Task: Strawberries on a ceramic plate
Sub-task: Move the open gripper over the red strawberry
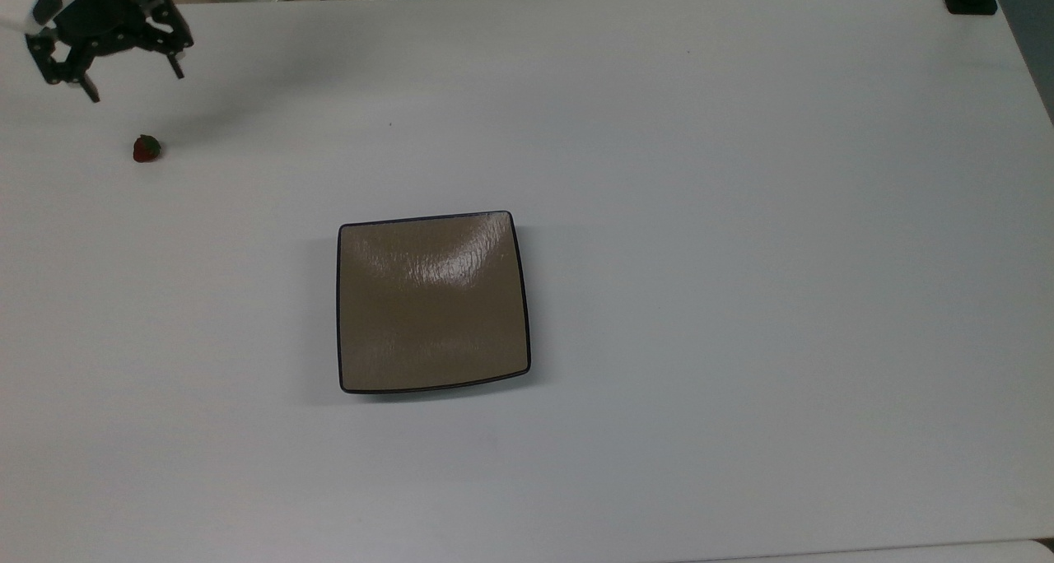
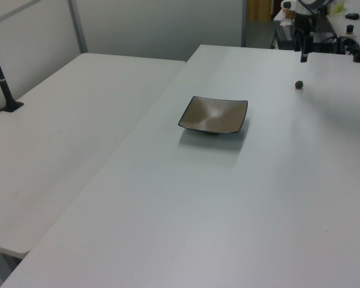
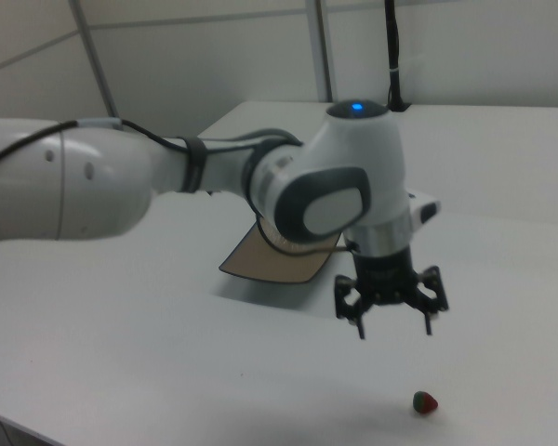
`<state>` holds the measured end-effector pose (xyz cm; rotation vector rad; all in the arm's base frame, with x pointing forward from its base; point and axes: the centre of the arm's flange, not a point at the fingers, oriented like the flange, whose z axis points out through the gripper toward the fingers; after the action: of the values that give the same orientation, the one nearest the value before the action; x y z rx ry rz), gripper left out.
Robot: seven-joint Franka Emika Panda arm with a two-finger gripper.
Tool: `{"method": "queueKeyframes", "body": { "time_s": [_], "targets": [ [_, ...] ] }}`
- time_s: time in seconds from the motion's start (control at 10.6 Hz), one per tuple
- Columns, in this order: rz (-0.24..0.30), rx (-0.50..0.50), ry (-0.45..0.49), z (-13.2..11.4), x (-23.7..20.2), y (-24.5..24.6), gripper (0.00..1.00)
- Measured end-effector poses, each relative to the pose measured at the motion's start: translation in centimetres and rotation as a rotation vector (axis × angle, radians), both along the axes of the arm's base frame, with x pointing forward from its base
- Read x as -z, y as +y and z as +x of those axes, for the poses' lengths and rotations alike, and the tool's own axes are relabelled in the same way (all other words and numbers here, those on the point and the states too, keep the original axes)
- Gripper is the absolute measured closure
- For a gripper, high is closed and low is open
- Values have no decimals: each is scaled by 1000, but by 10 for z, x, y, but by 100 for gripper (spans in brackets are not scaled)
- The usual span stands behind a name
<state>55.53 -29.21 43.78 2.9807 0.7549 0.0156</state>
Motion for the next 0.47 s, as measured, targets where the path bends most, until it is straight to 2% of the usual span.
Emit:
{"method": "queueKeyframes", "body": {
  "time_s": [0.47],
  "targets": [
    [-19, 1, 24, 9, 65, -24, 0]
  ]
}}
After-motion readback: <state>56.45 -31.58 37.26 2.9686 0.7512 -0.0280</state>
